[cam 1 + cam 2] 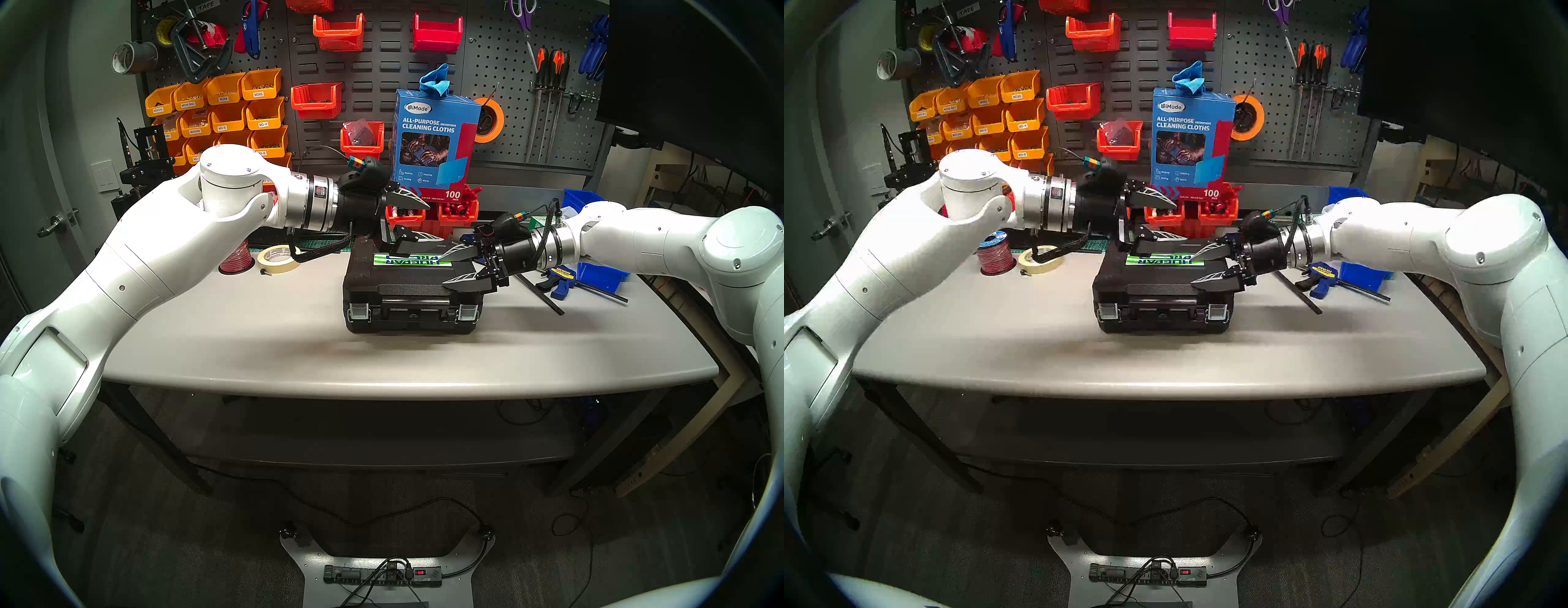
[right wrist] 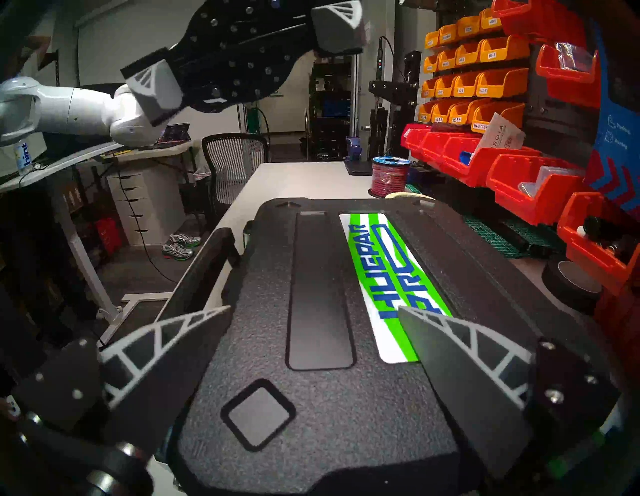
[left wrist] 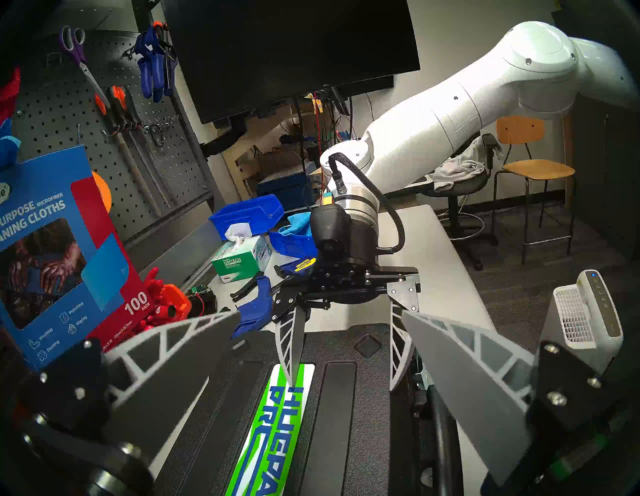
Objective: Open the tool box
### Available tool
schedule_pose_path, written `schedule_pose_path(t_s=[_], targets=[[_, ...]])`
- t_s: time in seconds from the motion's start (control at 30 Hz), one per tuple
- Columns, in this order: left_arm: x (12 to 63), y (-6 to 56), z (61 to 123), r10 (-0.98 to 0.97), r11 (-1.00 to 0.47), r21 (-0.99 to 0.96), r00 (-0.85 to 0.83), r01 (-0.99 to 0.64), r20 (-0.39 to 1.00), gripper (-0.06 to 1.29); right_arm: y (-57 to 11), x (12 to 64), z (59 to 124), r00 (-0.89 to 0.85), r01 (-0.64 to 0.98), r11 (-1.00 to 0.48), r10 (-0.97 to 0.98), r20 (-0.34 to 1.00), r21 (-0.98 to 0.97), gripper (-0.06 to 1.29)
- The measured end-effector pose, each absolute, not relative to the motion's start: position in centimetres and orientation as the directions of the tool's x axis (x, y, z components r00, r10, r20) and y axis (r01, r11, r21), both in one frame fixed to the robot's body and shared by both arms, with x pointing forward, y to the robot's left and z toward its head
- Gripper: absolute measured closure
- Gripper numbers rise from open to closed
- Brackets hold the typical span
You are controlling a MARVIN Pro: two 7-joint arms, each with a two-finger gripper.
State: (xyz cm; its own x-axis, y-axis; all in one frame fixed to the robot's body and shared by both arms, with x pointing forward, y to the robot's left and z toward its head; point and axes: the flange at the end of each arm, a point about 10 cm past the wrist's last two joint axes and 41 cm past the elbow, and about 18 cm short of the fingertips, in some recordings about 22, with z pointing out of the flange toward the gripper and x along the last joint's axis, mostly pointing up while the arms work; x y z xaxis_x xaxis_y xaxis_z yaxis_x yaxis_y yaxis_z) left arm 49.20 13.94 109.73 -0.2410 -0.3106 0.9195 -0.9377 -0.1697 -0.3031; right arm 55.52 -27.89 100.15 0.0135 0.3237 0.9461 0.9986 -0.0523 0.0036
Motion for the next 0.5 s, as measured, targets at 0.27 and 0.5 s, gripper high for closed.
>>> schedule_pose_path(t_s=[0.27,0.5], targets=[[49.20,13.94,109.73,-0.311,-0.170,-0.303,-0.241,-0.938,0.919,-0.03,-27.81,55.89,100.14,0.029,0.998,-0.061,0.318,0.947,-0.010,-0.01],[49.20,13.94,109.73,-0.311,-0.170,-0.303,-0.241,-0.938,0.919,-0.03,-27.71,56.18,100.16,0.034,0.997,-0.071,0.319,0.947,-0.013,-0.01]])
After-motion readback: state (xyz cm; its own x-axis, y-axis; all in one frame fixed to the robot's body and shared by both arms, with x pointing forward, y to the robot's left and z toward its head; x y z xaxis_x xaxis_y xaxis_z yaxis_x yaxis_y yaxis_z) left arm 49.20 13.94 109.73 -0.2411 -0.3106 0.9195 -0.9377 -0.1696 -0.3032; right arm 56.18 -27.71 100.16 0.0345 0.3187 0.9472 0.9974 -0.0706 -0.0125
